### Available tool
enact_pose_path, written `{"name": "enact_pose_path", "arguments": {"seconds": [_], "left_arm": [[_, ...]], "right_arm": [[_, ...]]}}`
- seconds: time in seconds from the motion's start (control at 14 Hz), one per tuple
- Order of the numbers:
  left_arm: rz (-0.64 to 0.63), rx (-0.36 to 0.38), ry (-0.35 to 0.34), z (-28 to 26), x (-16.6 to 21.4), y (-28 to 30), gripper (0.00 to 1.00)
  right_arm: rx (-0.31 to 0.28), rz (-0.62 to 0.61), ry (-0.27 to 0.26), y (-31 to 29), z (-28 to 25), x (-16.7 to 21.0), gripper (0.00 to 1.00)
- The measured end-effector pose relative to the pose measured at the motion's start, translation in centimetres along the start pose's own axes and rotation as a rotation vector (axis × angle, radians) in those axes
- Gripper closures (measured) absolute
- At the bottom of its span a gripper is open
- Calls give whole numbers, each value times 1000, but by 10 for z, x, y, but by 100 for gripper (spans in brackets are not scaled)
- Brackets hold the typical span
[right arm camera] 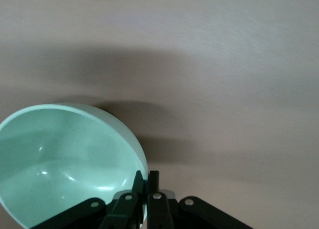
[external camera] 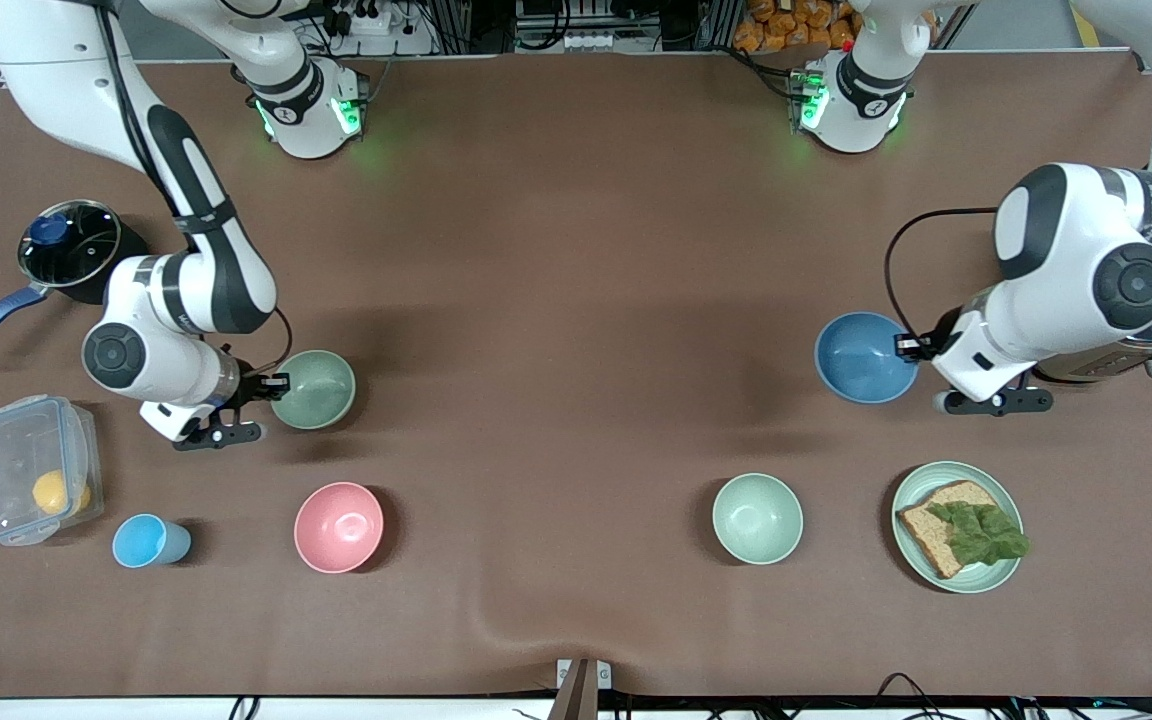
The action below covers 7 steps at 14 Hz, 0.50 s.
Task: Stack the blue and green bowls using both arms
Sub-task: 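Carry the green bowl with the right gripper while the left gripper carries the blue bowl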
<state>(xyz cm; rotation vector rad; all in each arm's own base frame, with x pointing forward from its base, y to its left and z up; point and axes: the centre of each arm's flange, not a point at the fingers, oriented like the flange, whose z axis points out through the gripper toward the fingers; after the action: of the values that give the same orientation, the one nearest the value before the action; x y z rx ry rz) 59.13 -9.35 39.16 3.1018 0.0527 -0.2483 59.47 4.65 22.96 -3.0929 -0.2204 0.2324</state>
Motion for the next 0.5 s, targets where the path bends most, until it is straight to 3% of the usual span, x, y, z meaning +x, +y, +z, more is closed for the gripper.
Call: {"name": "enact_pose_path", "arguments": {"seconds": [0.29,0.5], "left_arm": [[-21,-9,14,-9,-6,38,95],[-20,-11,15,-10,-7,48,95]], "right_arm": [[102,45,46,-86,-23,10,96],[128,152,71,-183,-40,14,96]]}}
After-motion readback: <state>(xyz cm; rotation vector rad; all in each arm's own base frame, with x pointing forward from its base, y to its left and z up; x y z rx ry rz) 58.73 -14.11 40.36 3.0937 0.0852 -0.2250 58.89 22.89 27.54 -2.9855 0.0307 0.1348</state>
